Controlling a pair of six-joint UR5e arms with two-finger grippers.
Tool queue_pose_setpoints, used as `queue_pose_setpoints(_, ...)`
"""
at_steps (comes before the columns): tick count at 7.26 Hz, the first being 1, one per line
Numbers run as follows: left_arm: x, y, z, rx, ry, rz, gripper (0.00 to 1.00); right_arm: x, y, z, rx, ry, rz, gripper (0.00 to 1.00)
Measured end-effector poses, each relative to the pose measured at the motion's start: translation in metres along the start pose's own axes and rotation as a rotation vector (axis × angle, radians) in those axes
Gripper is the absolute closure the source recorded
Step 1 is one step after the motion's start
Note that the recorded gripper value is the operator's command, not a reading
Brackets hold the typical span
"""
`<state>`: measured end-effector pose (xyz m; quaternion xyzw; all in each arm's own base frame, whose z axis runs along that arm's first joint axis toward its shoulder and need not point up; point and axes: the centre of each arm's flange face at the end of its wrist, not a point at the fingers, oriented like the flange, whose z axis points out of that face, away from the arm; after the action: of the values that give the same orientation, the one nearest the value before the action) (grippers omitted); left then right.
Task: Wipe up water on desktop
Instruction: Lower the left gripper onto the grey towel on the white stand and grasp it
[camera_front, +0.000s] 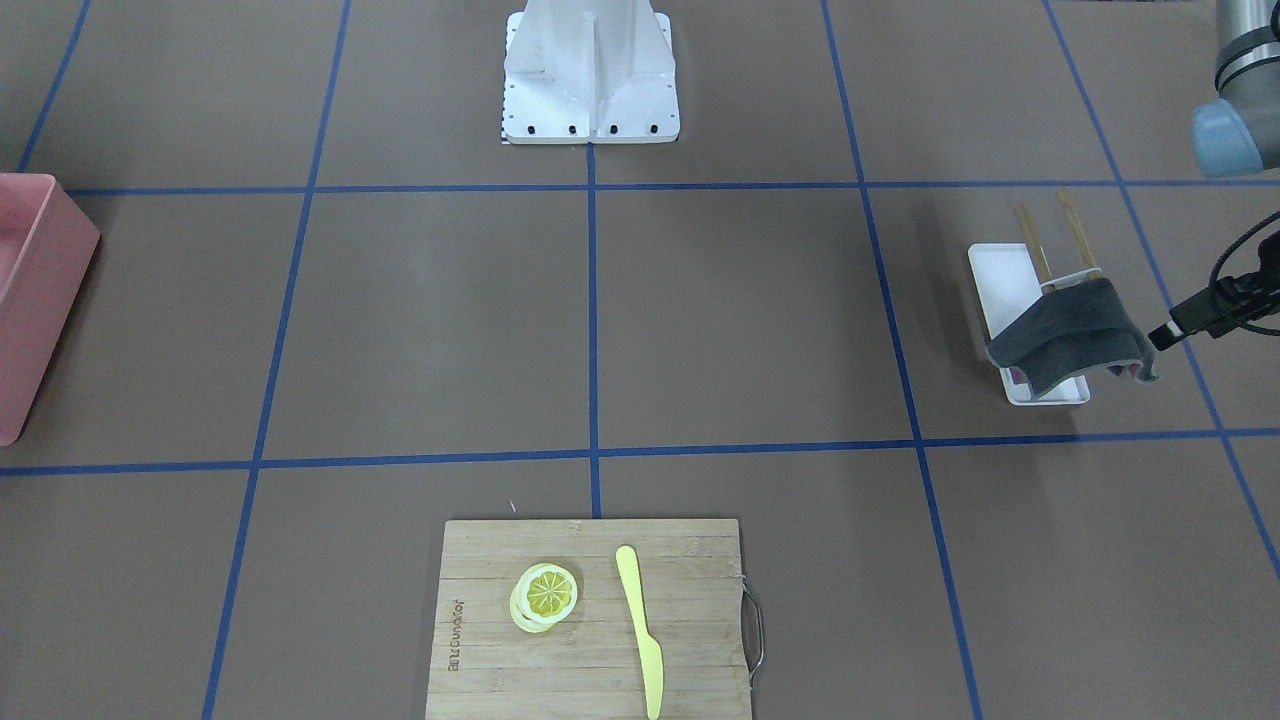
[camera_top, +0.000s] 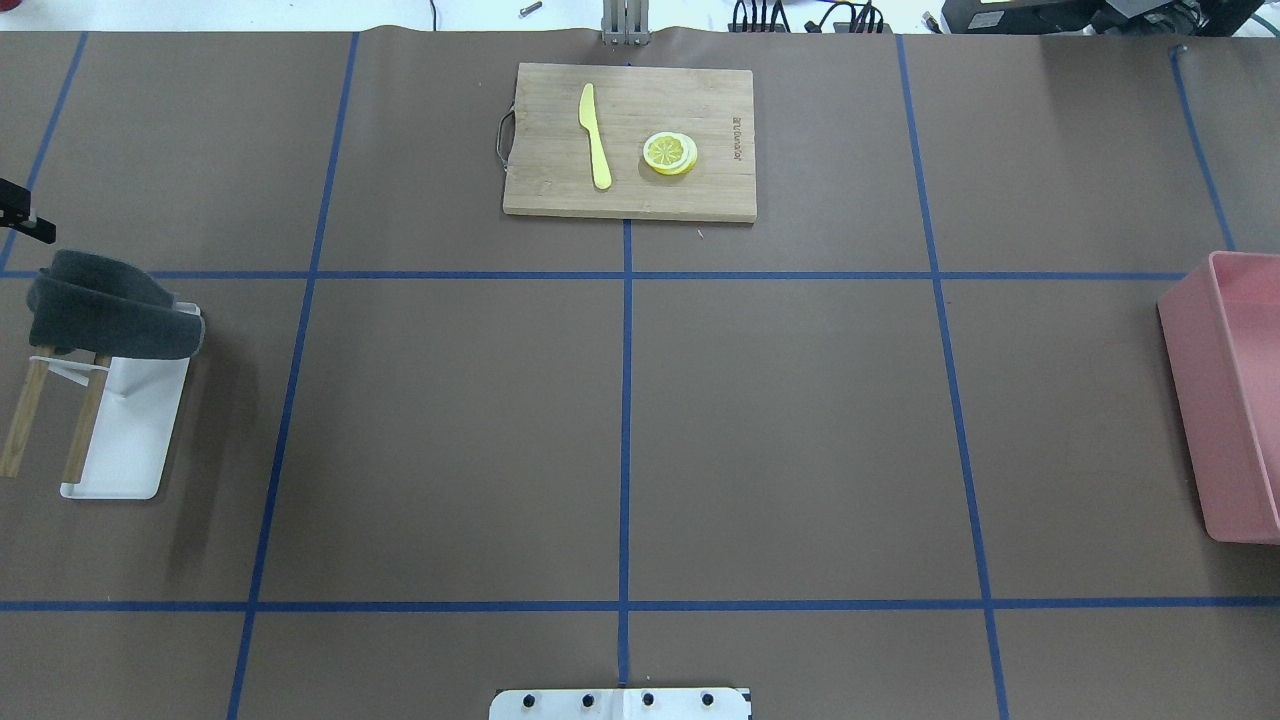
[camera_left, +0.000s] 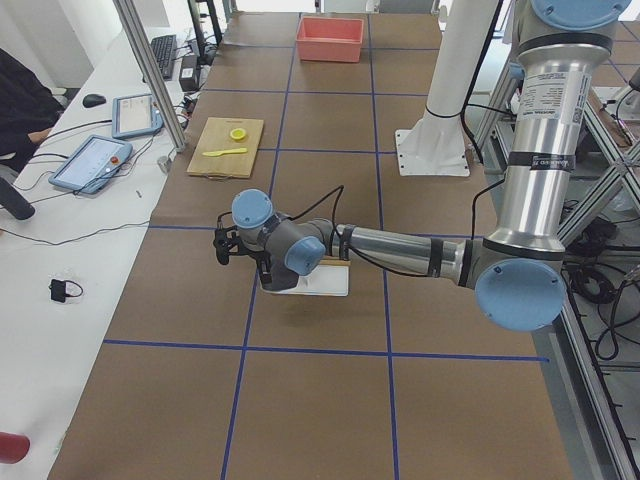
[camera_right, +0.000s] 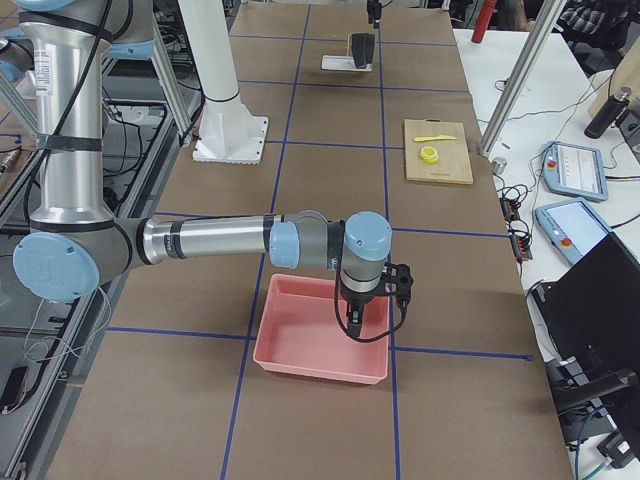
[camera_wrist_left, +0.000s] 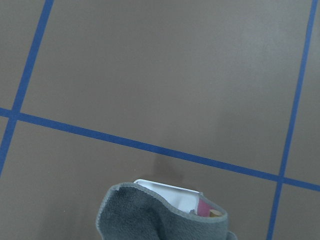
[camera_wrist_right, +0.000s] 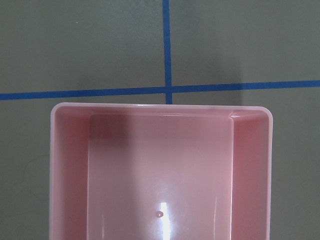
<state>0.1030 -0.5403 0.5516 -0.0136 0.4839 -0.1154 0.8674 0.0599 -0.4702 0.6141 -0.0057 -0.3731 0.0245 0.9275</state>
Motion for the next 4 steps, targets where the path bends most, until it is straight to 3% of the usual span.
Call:
queue_pose_setpoints(1,0.0035,0.0026,0.0051,-0.009,0.0,0.011,0.18,-0.0002,-0.0001,-0.0001,0.0,0.0,0.0,0.0)
queue_pose_setpoints(2,0.0061,0.0049,0.0092,-0.017,-0.001,0.017,0.35,-0.0004,-0.0004,-0.0003,0.0,-0.001,0.0,0.0)
queue_pose_setpoints(4,0.0085,0.0069,0.0126,-0.023,-0.002,0.023,0.89,-0.0004,-0.0006,-0.0001,0.0,-0.002,0.0,0.0)
